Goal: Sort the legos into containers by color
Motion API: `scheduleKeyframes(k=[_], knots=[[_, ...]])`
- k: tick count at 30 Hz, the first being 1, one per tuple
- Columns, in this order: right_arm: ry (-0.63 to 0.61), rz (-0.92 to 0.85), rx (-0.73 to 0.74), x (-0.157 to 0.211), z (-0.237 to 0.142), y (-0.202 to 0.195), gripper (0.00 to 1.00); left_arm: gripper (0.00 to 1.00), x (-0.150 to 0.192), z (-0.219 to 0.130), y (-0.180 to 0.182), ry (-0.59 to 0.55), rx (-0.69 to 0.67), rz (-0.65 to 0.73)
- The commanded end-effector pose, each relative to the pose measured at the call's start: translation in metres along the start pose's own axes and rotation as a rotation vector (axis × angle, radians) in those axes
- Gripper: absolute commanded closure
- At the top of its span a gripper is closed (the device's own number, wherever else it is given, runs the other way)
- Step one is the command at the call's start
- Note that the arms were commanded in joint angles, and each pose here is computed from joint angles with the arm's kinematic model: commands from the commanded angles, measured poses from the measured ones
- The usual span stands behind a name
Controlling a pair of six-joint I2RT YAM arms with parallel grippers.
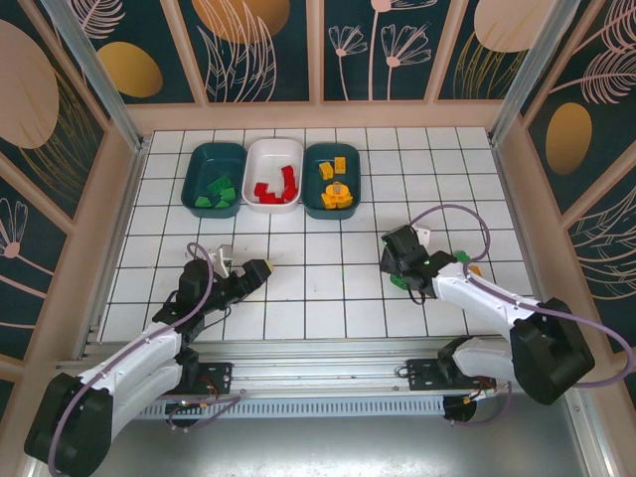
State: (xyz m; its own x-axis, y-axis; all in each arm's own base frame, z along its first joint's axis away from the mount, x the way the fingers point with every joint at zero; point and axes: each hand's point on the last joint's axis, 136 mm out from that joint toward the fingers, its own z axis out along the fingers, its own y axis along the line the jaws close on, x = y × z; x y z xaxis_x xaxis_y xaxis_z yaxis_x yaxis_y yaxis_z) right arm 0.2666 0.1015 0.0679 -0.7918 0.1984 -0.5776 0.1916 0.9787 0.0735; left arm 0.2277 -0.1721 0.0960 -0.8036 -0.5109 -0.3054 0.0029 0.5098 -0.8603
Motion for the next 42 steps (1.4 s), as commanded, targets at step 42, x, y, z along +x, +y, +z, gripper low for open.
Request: scheduleKeyframes(k=[42], knots=[[0.173,-0.008,-0.238,0.076,-0.012,0.046,0.28,0.03,-0.011,-0.003,-0.012,-0.053,0.023,0.042]])
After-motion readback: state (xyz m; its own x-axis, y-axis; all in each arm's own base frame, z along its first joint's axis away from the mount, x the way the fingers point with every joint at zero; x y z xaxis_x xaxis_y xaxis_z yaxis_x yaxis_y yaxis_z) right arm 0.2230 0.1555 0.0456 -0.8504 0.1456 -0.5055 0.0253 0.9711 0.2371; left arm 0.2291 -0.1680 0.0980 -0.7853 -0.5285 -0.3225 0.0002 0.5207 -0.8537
